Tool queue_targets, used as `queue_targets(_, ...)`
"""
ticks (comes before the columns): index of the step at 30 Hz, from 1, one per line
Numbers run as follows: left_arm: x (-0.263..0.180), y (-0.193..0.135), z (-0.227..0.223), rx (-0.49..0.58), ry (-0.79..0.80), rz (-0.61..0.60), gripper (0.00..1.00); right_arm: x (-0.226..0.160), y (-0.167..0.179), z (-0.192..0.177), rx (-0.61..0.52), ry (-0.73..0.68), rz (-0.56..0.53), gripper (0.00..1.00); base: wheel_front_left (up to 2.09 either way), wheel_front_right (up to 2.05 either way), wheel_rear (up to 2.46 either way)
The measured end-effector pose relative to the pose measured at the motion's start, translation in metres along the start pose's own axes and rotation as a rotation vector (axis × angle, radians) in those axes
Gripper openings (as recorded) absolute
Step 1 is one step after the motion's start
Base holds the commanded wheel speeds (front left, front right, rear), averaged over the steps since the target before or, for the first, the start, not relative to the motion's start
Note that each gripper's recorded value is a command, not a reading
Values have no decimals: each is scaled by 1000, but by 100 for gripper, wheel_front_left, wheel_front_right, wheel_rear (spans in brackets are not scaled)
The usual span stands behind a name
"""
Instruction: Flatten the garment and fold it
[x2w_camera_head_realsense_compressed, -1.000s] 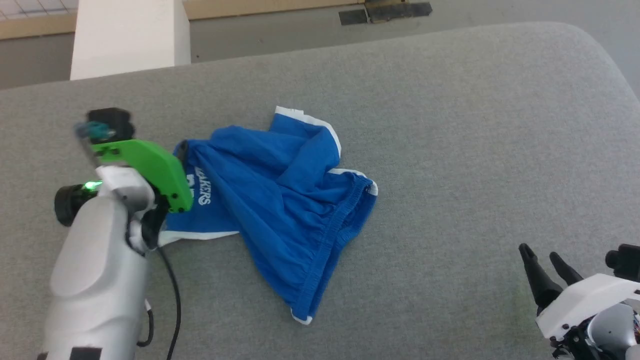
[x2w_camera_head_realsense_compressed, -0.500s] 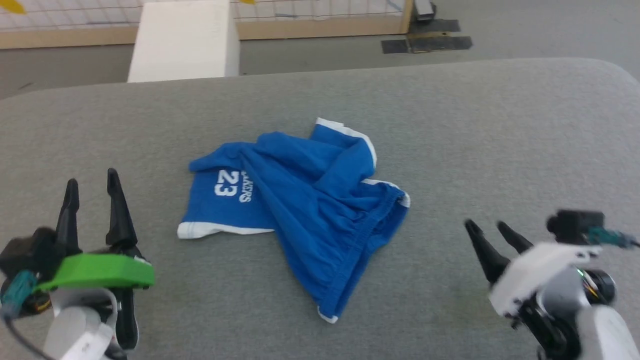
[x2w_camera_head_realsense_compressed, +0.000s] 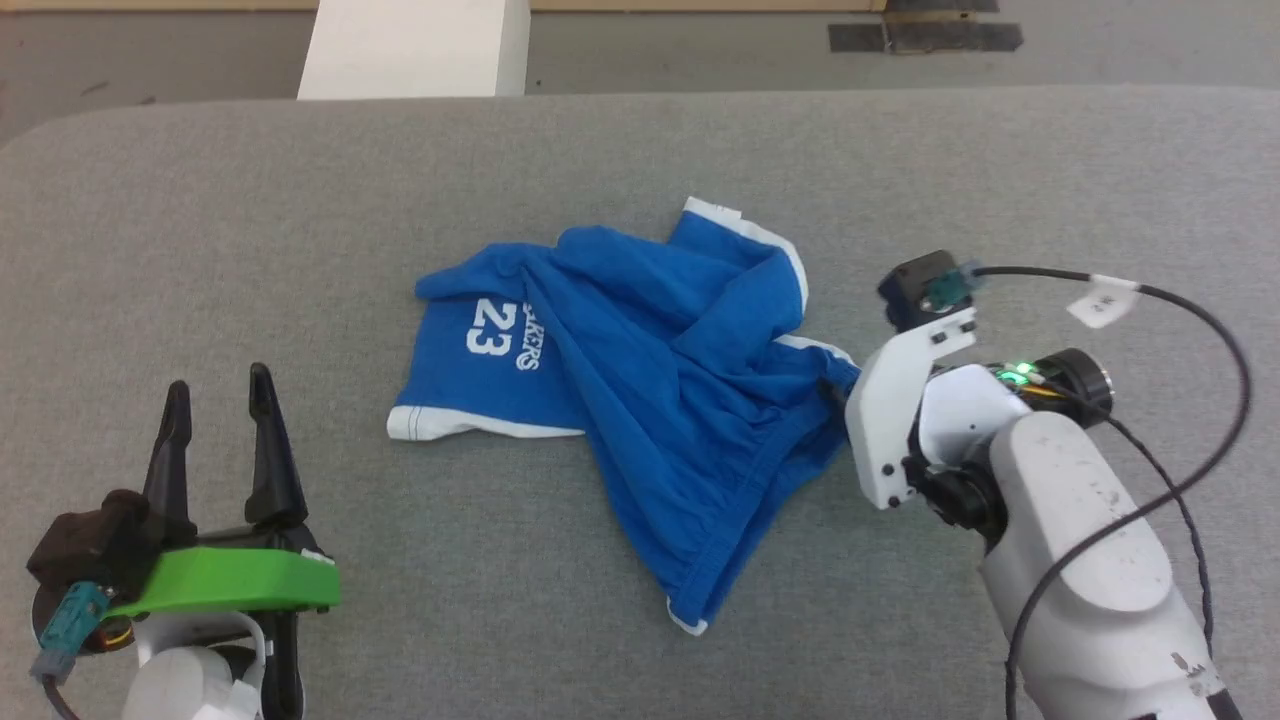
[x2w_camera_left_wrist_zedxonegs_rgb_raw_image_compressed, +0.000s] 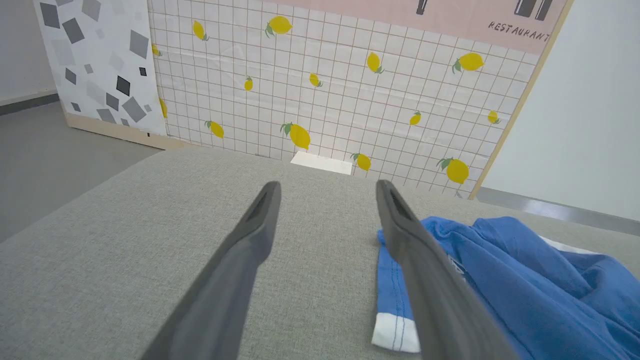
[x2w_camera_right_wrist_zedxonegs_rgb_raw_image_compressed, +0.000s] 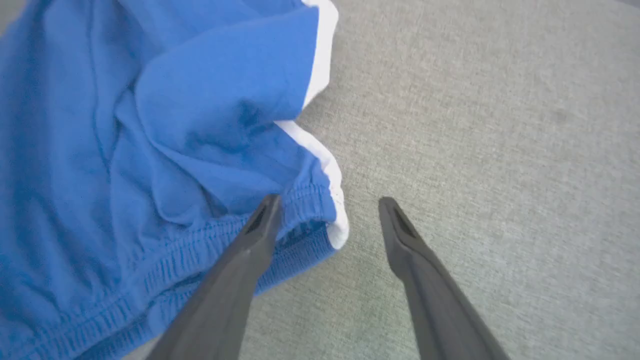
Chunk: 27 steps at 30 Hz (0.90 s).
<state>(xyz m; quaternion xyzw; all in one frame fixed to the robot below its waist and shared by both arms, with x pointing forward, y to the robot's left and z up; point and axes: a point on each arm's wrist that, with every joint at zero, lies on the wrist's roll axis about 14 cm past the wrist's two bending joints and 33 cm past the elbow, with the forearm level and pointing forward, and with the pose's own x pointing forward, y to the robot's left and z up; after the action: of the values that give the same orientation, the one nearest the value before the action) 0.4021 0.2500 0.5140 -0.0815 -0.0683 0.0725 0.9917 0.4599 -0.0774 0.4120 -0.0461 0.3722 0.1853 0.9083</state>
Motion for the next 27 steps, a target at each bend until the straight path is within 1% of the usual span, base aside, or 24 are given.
queue_targets(4, 1, 2, -6, 2, 16, 1, 100, 16, 9, -28, -30, 118, 21, 100, 0, 0, 0)
queue_targets(8, -1, 3, -12, -2, 34, 10, 100, 23, 10, -31, -45, 146, 24, 100, 0, 0, 0)
queue_targets(9, -1, 3, -14, -3, 38, 9, 100, 25, 8, -30, -39, 148, 22, 68, 0, 0, 0)
queue_targets(10, -1, 2, -14, -4, 41, 6, 100, 27, 7, -28, -38, 149, 20, 11, 0, 0, 0)
queue_targets(11, -2, 3, -15, -4, 43, 7, 100, 29, 6, -26, -43, 149, 16, 0, 0, 0, 0)
queue_targets(13, -2, 4, -17, -3, 49, 11, 100, 33, 2, -19, -48, 145, 3, 0, 0, 0, 0)
queue_targets(16, -1, 5, -22, -4, 62, 15, 100, 39, -12, 0, -72, 141, -46, 0, 0, 0, 0)
queue_targets(18, 0, 5, -24, -3, 67, 15, 100, 41, -26, 23, -85, 111, -94, 0, 0, 0, 0)
queue_targets(24, 3, 5, -27, -5, 77, 13, 100, 39, -73, 108, -155, -43, -270, 0, 0, 0, 0)
queue_targets(27, 3, 9, -29, 3, 85, 19, 100, 39, -80, 139, -211, -138, -309, 0, 0, 0, 0)
